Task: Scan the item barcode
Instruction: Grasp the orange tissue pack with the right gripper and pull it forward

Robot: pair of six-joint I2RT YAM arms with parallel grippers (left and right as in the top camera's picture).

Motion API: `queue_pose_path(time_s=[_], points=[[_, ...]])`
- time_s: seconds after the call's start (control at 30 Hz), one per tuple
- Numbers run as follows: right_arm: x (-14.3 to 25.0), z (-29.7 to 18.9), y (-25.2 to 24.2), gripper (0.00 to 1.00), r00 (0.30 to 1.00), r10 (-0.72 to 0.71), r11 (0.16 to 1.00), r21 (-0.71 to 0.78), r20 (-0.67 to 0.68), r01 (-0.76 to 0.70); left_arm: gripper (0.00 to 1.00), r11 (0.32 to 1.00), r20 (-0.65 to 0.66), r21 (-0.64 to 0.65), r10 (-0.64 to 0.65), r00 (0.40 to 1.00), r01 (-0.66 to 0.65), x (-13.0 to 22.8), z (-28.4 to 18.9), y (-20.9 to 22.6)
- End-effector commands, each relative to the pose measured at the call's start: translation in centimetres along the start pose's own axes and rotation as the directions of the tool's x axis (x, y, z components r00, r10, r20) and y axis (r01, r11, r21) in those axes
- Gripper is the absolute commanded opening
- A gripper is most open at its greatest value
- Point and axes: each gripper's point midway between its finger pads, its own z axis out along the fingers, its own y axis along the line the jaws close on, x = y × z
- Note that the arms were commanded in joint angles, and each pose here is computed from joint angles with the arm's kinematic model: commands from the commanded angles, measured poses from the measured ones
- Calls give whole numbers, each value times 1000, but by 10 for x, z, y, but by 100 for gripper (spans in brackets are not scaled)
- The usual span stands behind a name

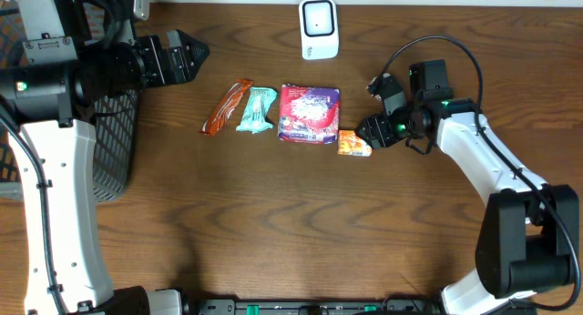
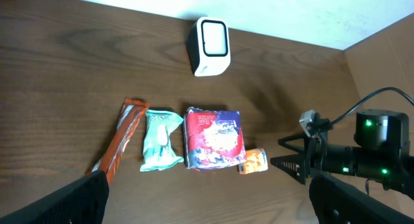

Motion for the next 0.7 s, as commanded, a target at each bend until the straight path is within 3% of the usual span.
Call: queue_pose_path(time_s=[0.0,0.13,0.4,0.67], points=[[3,12,5,69,998,-65,997,-41,-10,65,98,1000,0,8,1,1000,-1,-1,0,-1],[8,30,-2,66,998,-58,997,-47,-27,57,98,1000,0,8,1,1000,-1,-1,0,-1],[22,44,2,34,995,63,994,-90,-81,-70,98,1000,0,8,1,1000,-1,-1,0,-1],[26,16,8,34,975,176,982,-44,-138,-184,98,1000,0,8,1,1000,-1,-1,0,-1]])
